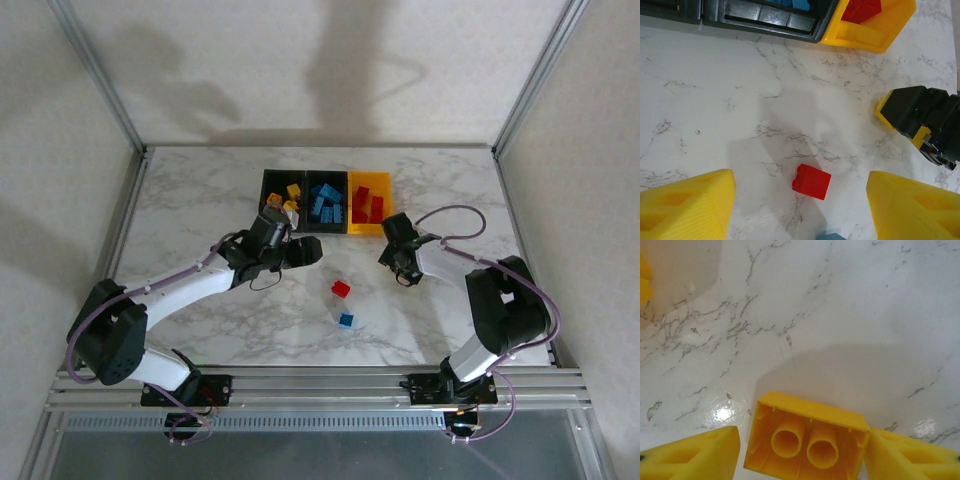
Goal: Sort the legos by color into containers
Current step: Pick up the lego from the middle-right of the table, then place the lego in the container.
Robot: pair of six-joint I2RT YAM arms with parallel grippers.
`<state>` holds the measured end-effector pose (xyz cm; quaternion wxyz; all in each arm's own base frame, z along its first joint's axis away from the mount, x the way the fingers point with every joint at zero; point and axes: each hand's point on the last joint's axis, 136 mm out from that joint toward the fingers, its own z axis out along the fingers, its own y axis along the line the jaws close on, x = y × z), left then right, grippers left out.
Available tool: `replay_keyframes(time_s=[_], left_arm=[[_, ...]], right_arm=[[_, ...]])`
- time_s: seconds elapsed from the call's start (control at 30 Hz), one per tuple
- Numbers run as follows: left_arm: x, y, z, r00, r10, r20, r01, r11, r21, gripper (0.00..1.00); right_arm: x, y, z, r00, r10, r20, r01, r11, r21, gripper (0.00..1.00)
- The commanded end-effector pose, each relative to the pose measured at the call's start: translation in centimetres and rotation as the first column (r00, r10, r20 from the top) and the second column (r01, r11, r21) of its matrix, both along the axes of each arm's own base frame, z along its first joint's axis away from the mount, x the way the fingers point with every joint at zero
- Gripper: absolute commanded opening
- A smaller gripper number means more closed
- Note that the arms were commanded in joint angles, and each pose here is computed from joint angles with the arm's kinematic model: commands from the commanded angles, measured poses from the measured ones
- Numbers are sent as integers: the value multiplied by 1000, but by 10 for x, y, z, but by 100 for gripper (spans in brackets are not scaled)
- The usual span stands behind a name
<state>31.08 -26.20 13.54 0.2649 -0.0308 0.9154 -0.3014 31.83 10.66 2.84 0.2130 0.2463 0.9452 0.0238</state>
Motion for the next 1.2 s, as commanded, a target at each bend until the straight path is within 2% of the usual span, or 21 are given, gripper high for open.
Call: replay_keyframes(time_s=[0.0,0.2,0.37,0.53,0.8,0.97,1.17], left_arm=[[1,0,-3,1000,10,-2,-10,1000,15,70],[5,5,-3,999,37,3,-37,999,28,70],[12,17,2,997,75,17,-76,997,35,69],[21,53,0,986,167,13,-167,983,80,70],[16,116,4,948,318,23,-319,944,88,70],[8,137,4,932,362,22,-362,928,89,71],[4,144,1,930,368,17,-368,926,86,72]], right_arm=[[0,-1,0,1000,3,14,-3,1000,7,61],[1,1,18,998,20,56,-21,1000,19,52],[8,18,49,991,73,116,-76,997,26,53],[29,65,77,962,206,179,-211,977,10,53],[75,173,116,874,393,284,-418,908,30,53],[95,232,123,820,473,322,-512,858,42,53],[130,274,115,786,516,341,-560,827,41,53]])
